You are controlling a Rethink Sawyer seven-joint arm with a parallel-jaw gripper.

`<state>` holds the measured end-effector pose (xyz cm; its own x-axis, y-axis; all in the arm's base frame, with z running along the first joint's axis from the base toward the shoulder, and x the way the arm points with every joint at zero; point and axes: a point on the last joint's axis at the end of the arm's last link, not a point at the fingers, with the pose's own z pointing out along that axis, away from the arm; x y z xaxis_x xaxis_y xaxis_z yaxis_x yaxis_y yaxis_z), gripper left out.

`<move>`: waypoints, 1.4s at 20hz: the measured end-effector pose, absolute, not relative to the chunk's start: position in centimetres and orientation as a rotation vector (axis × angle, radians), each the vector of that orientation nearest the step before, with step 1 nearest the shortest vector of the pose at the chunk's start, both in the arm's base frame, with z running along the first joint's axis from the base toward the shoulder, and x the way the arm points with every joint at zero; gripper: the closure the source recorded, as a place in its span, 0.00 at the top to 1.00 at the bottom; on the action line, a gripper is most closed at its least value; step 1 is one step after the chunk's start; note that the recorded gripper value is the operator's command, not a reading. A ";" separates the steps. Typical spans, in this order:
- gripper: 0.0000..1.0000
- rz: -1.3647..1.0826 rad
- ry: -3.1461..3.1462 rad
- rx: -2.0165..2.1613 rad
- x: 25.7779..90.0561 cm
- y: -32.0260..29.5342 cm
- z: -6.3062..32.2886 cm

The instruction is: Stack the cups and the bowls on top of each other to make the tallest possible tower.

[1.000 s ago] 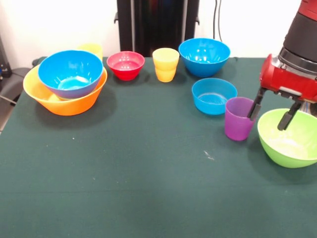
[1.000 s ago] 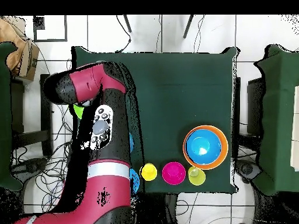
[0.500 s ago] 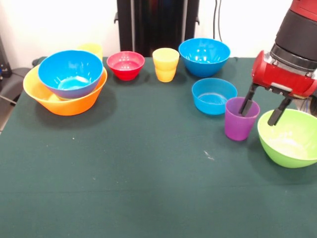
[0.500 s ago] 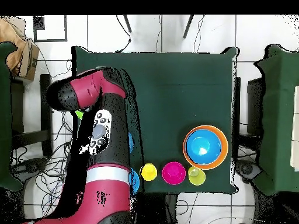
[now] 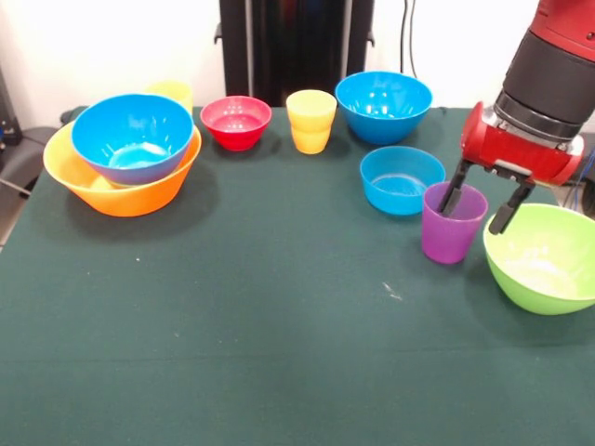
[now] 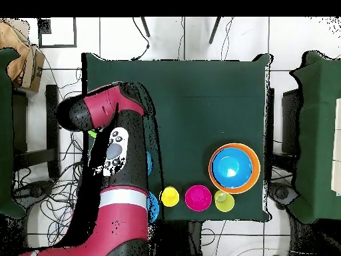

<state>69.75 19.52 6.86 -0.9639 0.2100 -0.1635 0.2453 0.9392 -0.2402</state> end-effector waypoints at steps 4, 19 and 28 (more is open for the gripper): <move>1.00 -0.403 2.960 0.340 69.5 19.7 6.7; 1.00 -0.339 2.976 0.413 69.9 20.4 7.0; 1.00 -0.342 3.004 0.425 69.2 20.4 5.2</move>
<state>69.24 20.44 5.21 -0.9574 0.2635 -0.1185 0.2834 0.9363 -0.2076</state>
